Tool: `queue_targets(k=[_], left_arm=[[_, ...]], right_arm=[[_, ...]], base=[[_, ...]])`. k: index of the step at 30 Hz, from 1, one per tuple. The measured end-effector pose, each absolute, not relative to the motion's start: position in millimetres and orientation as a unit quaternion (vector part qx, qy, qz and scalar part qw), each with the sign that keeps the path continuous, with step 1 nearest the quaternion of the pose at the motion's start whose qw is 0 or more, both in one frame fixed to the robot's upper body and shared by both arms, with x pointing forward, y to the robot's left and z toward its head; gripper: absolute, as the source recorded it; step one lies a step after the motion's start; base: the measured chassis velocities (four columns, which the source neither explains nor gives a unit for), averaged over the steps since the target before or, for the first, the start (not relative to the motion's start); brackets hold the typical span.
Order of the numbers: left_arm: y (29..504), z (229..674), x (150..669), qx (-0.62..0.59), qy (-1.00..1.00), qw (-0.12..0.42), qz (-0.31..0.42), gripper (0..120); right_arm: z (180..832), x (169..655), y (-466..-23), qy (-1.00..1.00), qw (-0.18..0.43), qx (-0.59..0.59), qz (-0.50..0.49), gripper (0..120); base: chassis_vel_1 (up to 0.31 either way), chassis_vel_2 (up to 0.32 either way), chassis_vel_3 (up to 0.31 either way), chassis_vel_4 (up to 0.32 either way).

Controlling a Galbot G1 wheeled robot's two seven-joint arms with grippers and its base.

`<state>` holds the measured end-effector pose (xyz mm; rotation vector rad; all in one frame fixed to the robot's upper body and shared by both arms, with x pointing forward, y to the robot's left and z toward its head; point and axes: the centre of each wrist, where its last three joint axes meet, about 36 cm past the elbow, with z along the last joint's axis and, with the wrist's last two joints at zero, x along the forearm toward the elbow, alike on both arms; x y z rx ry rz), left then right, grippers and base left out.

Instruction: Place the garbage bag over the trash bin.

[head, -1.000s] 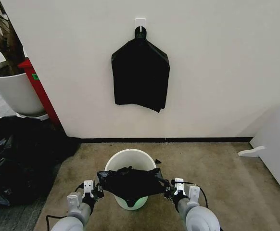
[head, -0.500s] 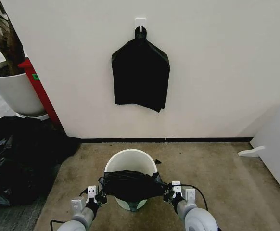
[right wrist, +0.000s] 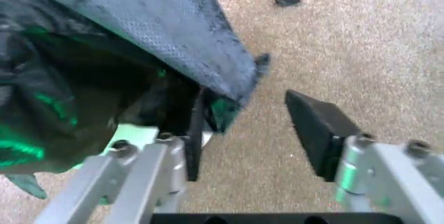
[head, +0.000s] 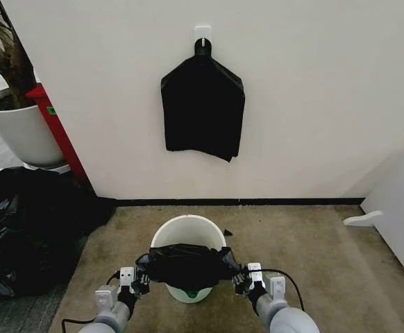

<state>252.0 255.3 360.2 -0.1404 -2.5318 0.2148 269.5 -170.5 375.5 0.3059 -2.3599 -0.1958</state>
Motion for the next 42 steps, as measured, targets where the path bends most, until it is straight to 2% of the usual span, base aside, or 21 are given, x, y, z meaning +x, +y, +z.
queue_targets(k=[2, 5, 9, 10, 11, 15, 17, 26, 34, 42], left_arm=[[255.6, 362.5, 244.8, -0.053, -0.950, 0.298, 0.077, 43], [255.3, 363.1, 238.3, -0.054, -0.949, 0.302, 0.075, 46], [254.8, 359.2, 219.7, -0.073, -0.944, 0.312, 0.073, 66], [254.8, 359.2, 219.7, -0.073, -0.944, 0.312, 0.073, 66], [255.1, 358.0, 215.7, -0.081, -0.944, 0.312, 0.075, 69], [258.7, 351.8, 210.7, -0.100, -0.943, 0.306, 0.080, 86], [262.4, 344.7, 209.9, -0.106, -0.943, 0.304, 0.079, 95], [292.3, 325.1, 212.5, -0.121, -0.946, 0.293, 0.063, 100], [309.4, 347.1, 241.2, -0.100, -0.960, 0.252, 0.078, 100], [319.5, 346.3, 253.8, -0.107, -0.959, 0.253, 0.070, 100]], right_arm=[[381.9, 263.9, -171.8, -0.919, 0.366, 0.121, -0.078, 53], [386.7, 258.6, -172.3, -0.919, 0.366, 0.123, -0.079, 59], [390.9, 244.0, -171.1, -0.918, 0.368, 0.124, -0.077, 78], [390.9, 244.0, -171.1, -0.918, 0.368, 0.124, -0.077, 78], [391.5, 240.3, -170.4, -0.919, 0.367, 0.123, -0.076, 83], [394.1, 229.5, -168.3, -0.919, 0.366, 0.123, -0.076, 97], [396.0, 224.6, -166.8, -0.920, 0.364, 0.122, -0.078, 100], [398.2, 211.8, -165.3, -0.920, 0.365, 0.120, -0.079, 100], [394.4, 205.3, -162.2, -0.920, 0.365, 0.119, -0.079, 100], [390.0, 201.9, -157.7, -0.919, 0.366, 0.119, -0.082, 100]], base=[[0.000, 0.000, 0.000, 0.000], [0.000, 0.000, 0.000, 0.000], [0.000, 0.000, 0.000, 0.000], [0.000, 0.000, 0.000, 0.000], [0.000, 0.000, 0.000, 0.000], [0.000, 0.000, 0.000, 0.000], [0.000, 0.000, 0.000, 0.000], [0.000, 0.000, 0.000, 0.000], [0.000, 0.000, 0.000, 0.000], [0.000, 0.000, 0.000, 0.000]])
